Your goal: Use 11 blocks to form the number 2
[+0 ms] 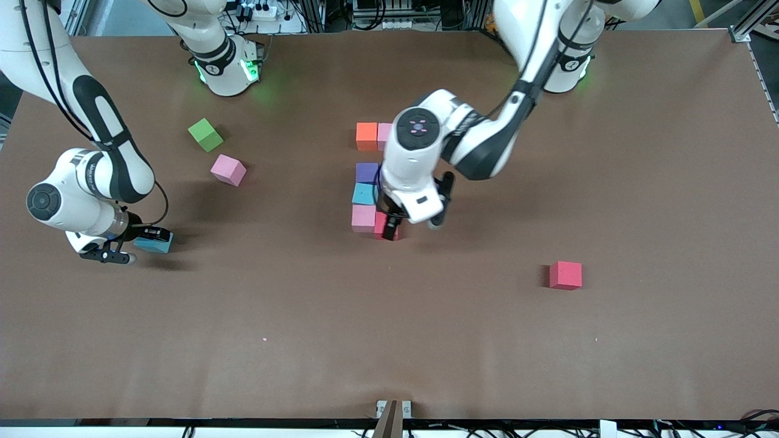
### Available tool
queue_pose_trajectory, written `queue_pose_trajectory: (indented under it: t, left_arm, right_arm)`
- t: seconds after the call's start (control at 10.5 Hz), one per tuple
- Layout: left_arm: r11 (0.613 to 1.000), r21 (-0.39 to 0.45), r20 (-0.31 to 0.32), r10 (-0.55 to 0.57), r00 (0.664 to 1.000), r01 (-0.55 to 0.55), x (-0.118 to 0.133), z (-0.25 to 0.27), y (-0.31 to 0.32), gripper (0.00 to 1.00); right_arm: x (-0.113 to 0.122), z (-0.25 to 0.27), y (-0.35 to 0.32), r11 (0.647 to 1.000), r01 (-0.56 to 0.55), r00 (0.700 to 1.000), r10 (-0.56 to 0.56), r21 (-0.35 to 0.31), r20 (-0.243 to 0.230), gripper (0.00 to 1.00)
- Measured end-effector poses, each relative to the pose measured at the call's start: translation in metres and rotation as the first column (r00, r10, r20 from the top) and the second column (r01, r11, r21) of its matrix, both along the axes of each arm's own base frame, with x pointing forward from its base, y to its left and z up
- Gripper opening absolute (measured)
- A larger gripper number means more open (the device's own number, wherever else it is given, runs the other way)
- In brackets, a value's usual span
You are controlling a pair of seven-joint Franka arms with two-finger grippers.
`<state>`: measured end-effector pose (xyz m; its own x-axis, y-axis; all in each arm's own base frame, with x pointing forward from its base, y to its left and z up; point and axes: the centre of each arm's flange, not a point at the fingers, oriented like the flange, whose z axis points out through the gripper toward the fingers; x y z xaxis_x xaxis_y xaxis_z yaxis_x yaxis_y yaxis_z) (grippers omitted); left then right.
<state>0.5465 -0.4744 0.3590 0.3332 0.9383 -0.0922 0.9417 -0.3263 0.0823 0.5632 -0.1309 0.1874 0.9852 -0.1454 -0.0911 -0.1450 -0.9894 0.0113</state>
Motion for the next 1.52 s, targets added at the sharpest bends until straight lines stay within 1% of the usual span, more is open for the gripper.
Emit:
queue_pose_trajectory:
  t: [0.1, 0.29, 0.48, 0.57, 0.76, 0.95, 1.24, 1.33, 1.43, 1.52]
  left_arm:
    - [1.000, 0.011, -0.005, -0.026, 1.000, 0.026, 0.009, 0.000, 0.025, 1.00]
    - [0.995, 0.020, -0.009, -0.096, 0.995, 0.096, 0.030, 0.009, 0.090, 1.00]
    - [0.988, -0.010, -0.004, -0.156, 0.988, 0.156, 0.048, 0.029, 0.167, 1.00]
    - [0.980, -0.011, 0.004, -0.199, 0.980, 0.199, 0.054, 0.037, 0.210, 1.00]
    - [0.959, 0.006, 0.000, -0.282, 0.959, 0.282, 0.059, 0.033, 0.281, 1.00]
    - [0.935, 0.018, -0.015, -0.355, 0.935, 0.355, 0.063, 0.021, 0.324, 1.00]
    - [0.865, 0.035, -0.044, -0.498, 0.866, 0.500, 0.051, 0.006, 0.384, 1.00]
    - [0.833, 0.038, -0.043, -0.551, 0.834, 0.552, 0.046, 0.008, 0.399, 1.00]
    - [0.793, 0.039, -0.042, -0.606, 0.794, 0.607, 0.043, 0.014, 0.407, 1.00]
    - [0.742, 0.033, -0.045, -0.668, 0.743, 0.670, 0.039, 0.023, 0.413, 1.00]
  right_arm:
    - [0.003, 0.003, 0.006, 1.000, 0.014, 1.000, -0.014, 0.000, 0.002, 0.59]
    - [0.016, 0.014, 0.039, 0.998, 0.066, 0.998, -0.067, -0.007, -0.017, 0.59]
    - [0.029, 0.032, 0.093, 0.994, 0.107, 0.993, -0.108, -0.024, -0.037, 0.58]
    - [0.034, 0.041, 0.123, 0.991, 0.127, 0.991, -0.128, -0.032, -0.048, 0.56]
    - [0.043, 0.061, 0.184, 0.981, 0.194, 0.978, -0.196, -0.030, -0.069, 0.56]
    - [0.047, 0.080, 0.240, 0.964, 0.267, 0.961, -0.267, -0.010, -0.079, 0.56]
    - [0.044, 0.100, 0.315, 0.924, 0.383, 0.922, -0.382, 0.008, -0.062, 0.56]
    - [0.041, 0.109, 0.344, 0.904, 0.427, 0.903, -0.426, 0.016, -0.051, 0.56]
    - [0.037, 0.117, 0.370, 0.885, 0.466, 0.884, -0.464, 0.021, -0.045, 0.56]
    - [0.031, 0.123, 0.395, 0.862, 0.506, 0.862, -0.505, 0.027, -0.047, 0.56]
